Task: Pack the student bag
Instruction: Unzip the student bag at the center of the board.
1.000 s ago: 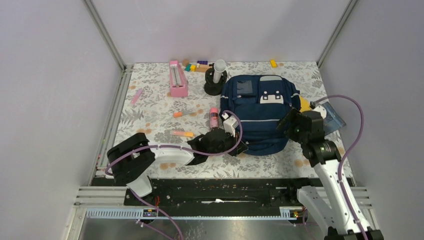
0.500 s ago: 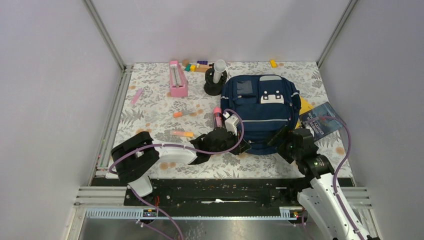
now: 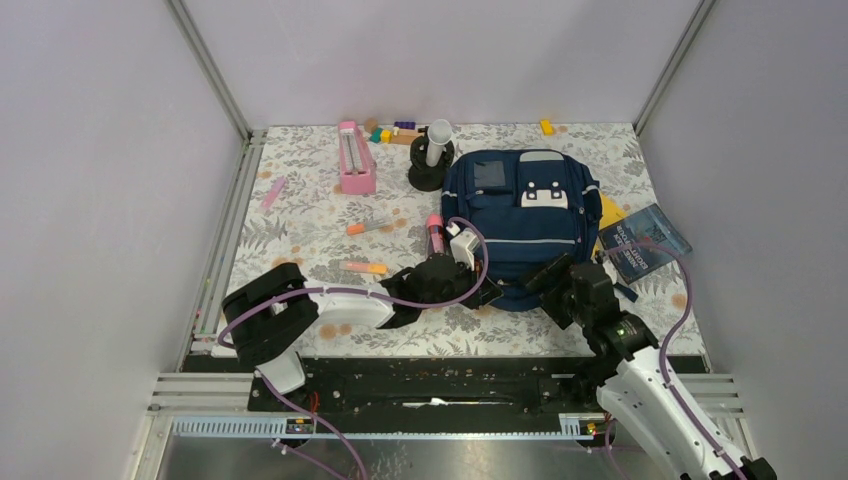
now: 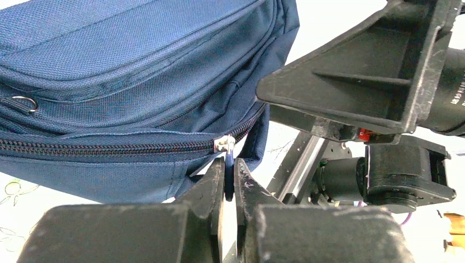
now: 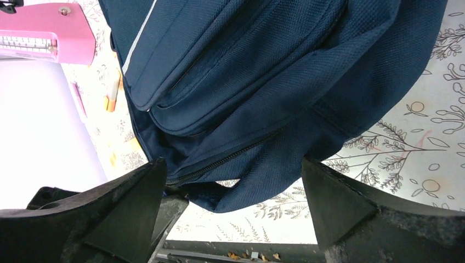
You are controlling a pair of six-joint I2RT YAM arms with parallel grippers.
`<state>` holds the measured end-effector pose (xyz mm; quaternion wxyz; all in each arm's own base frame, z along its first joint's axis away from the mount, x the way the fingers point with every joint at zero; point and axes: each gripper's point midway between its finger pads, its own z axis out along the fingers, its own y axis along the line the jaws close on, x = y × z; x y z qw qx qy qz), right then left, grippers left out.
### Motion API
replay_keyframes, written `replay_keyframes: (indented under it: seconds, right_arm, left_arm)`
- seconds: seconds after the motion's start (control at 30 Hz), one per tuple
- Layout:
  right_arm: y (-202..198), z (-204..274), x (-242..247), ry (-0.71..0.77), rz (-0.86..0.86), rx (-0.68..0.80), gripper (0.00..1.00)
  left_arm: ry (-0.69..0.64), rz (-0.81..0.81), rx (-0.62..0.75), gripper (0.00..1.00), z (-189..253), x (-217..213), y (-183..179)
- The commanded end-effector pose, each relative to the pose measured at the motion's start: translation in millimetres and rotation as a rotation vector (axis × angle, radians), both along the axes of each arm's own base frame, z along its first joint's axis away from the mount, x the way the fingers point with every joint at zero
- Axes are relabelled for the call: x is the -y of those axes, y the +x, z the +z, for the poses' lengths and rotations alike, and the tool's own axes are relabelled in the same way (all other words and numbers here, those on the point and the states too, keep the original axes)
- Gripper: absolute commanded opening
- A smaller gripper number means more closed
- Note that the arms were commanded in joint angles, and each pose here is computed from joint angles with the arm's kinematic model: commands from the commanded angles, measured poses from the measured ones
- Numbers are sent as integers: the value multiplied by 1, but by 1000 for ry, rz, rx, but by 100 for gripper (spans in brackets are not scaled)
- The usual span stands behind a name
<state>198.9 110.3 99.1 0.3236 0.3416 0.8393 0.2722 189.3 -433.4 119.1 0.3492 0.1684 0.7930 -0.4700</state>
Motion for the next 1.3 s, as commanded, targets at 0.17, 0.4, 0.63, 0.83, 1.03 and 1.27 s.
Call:
replay_keyframes:
  seconds: [0.17,0.4,0.63,0.83,1.03,1.27]
  right_arm:
    - [21,-4,-1,28,-99,25,94]
    - [32,-3,5,-23,-119,39,68]
    - [36,5,19,-106,-148,76,18]
    - [34,14,37,-211,-171,82,0]
    - [30,26,54,-305,-183,99,0]
    - [25,33,59,-328,-174,111,0]
  left_arm:
    - [-171,-105,136,0,60,27,-10]
    - [-160,-152,181,0,57,24,-18]
    - [-173,-180,192,0,56,24,-25]
    - [-135,-166,203,0,50,19,-22]
    - [-42,-93,238,0,40,6,-8]
    - [11,-42,234,0,31,-5,2]
